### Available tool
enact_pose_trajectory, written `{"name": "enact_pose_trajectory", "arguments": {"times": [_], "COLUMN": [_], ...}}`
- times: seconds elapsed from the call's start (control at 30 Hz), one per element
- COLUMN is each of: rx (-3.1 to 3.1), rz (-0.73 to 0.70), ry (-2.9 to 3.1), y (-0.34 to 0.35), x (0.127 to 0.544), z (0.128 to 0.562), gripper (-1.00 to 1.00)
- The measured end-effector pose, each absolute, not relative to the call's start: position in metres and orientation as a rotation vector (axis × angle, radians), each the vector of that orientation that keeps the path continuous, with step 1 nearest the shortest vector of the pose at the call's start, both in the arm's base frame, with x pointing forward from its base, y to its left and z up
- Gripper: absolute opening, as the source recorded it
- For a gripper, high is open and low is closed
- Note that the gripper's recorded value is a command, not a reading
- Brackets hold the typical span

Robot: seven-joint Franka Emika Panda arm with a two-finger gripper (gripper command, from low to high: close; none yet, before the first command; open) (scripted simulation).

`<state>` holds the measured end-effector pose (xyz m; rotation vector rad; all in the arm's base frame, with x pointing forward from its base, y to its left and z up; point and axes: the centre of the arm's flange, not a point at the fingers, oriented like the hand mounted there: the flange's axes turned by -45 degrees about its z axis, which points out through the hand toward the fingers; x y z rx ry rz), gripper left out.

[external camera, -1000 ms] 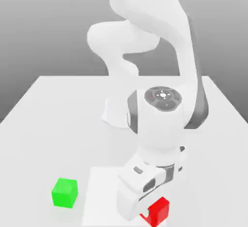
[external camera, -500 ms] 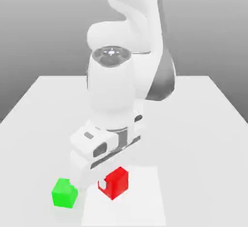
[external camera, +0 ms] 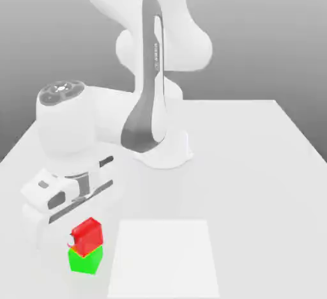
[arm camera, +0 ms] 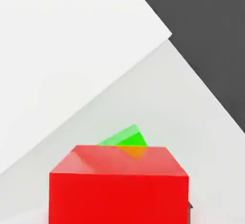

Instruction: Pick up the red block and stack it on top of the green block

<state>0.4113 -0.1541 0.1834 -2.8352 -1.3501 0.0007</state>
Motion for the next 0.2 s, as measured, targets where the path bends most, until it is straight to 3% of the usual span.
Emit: {"name": "enact_pose_trajectory", "arguments": {"times": [0.2], "rx": [-2.835], "rz": [-0.005], "ry": [-1.354], "y": [-0.154], "x": [0.413], "z": [0.202], "gripper": [1.0]}}
